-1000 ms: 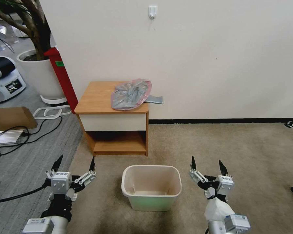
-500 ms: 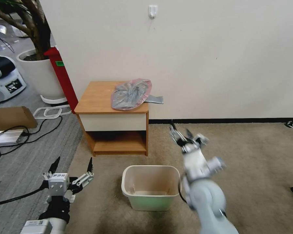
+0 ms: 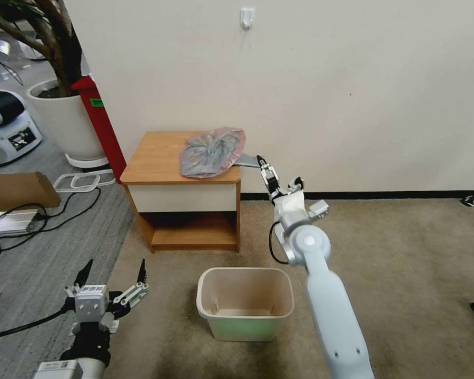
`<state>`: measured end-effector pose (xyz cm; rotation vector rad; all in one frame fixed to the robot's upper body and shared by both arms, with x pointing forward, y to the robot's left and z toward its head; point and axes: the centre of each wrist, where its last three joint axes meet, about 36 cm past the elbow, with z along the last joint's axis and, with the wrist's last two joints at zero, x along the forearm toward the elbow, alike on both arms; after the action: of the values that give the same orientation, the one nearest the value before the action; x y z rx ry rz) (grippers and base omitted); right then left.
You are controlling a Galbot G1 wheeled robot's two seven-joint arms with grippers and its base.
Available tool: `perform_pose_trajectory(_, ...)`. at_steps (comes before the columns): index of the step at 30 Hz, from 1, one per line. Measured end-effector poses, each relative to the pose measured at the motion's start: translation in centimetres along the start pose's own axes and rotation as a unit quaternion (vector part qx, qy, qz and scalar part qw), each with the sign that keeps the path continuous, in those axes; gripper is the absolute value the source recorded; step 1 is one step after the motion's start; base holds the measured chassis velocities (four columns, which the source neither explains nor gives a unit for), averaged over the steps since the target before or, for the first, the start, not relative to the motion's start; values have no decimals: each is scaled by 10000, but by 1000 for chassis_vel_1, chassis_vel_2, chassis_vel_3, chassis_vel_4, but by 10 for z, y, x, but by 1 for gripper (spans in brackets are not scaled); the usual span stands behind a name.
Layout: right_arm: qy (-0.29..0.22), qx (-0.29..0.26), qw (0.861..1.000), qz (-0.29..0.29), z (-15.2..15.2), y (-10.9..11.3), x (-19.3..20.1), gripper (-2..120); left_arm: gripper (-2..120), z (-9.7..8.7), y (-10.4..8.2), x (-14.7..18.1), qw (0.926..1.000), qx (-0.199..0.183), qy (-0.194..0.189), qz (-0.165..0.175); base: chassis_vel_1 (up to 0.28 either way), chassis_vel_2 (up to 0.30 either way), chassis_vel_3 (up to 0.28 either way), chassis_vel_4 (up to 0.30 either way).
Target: Pick up the garbage bag from the table and place it over the trash can.
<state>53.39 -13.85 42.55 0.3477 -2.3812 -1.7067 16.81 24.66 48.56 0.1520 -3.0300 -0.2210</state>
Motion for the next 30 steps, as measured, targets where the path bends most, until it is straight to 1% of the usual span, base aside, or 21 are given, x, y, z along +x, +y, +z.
perform_pose_trajectory(3,-29,-44,9999,111,-6,-6,-8,100,100,0,0,-1,10000,-9,-13,5,0,0,0,0)
perform_pose_trajectory(10,79,-62,9999,122,-8,-8,-22,100,100,0,0,-1,10000,-13,-19,10,0,0,0,0)
perform_pose_trajectory(14,144,14,9999,69,-9,-6,-34,100,100,0,0,-1,10000,-22,-18,21,0,0,0,0)
perform_pose_trajectory(24,57,176,9998,79,-20,0,-58,100,100,0,0,-2,10000,-34,-55,54,0,0,0,0)
perform_pose_trajectory(27,77,188,9997,112,-19,-1,-59,97,100,-1,0,-2,10000,-34,-67,64,0,0,0,0)
perform_pose_trajectory(30,111,221,9996,148,-16,-4,-58,87,100,-1,-1,-2,9999,-23,-75,71,0,0,0,0)
